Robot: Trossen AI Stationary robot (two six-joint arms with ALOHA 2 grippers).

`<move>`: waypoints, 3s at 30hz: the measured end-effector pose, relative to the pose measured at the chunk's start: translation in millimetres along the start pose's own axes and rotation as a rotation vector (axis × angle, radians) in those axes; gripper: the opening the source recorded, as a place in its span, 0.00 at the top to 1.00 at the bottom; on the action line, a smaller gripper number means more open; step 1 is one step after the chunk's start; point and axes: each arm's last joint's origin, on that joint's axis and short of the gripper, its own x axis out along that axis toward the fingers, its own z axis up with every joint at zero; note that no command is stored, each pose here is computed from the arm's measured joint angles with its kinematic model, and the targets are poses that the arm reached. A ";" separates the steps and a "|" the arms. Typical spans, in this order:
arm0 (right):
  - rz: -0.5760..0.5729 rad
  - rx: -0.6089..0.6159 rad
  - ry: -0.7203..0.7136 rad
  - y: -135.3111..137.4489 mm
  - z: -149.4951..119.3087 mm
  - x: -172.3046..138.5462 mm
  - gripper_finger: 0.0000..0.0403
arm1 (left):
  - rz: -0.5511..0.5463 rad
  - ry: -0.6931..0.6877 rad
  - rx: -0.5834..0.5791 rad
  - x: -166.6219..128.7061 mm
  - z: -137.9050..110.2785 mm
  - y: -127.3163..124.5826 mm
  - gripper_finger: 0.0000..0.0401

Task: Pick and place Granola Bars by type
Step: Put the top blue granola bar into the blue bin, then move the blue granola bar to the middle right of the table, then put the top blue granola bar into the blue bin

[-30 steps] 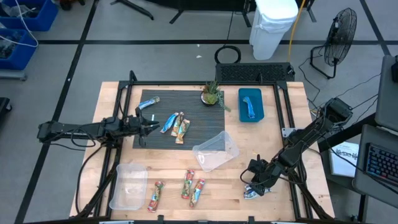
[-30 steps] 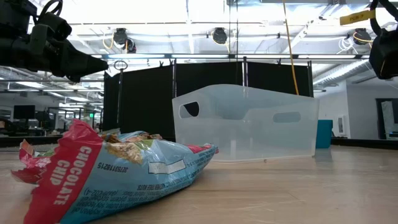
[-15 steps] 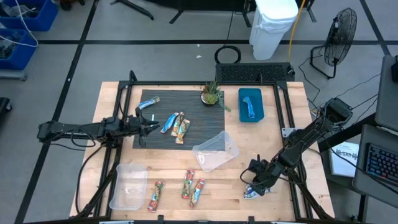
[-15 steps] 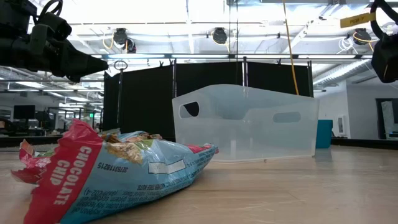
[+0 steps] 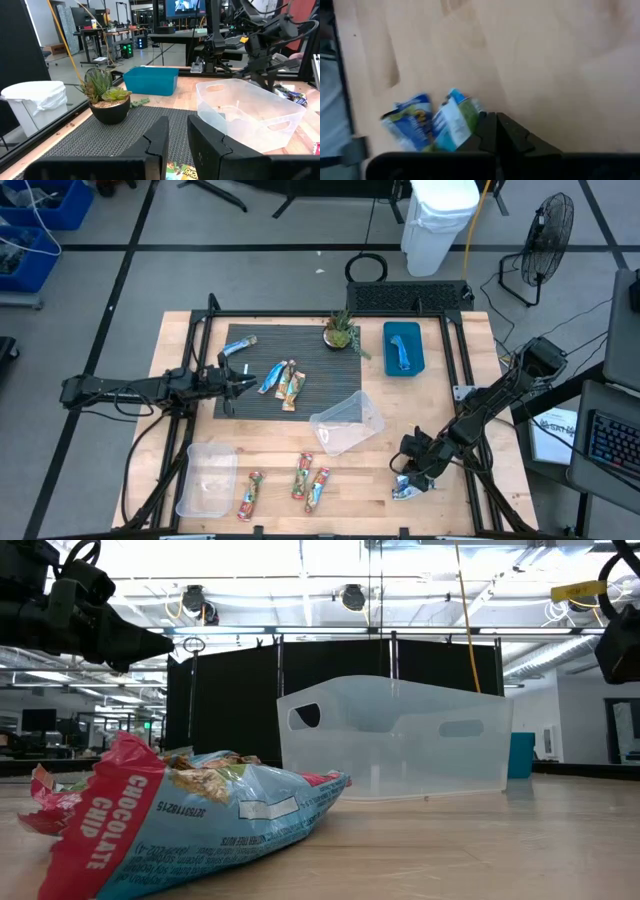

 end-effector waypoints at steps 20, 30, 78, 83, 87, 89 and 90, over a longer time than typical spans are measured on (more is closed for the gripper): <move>0.416 -0.119 -0.312 19.6 24.3 -37.0 1.00 | 0.000 0.000 0.000 0.0 0.0 0.0 0.81; 0.513 0.215 -0.093 27.8 8.7 -31.8 1.00 | 0.000 0.001 0.000 0.0 -0.1 0.0 0.81; 0.047 -0.244 -0.375 5.5 17.4 1.2 1.00 | 0.000 0.000 0.000 0.0 0.0 0.0 0.81; 0.122 -0.429 -0.560 26.9 35.1 -36.9 1.00 | 0.000 -0.004 -0.001 0.0 0.4 0.0 0.81; 0.139 -0.506 -0.704 32.2 45.9 -67.2 1.00 | 0.000 0.001 0.000 0.0 0.0 0.0 0.81; 0.082 -0.535 -0.723 26.4 46.6 -75.1 1.00 | 0.000 0.001 0.000 0.0 -0.1 0.0 0.81; 0.048 -0.537 -0.726 22.3 46.7 -78.8 1.00 | 0.000 0.000 0.000 0.0 0.0 0.0 0.81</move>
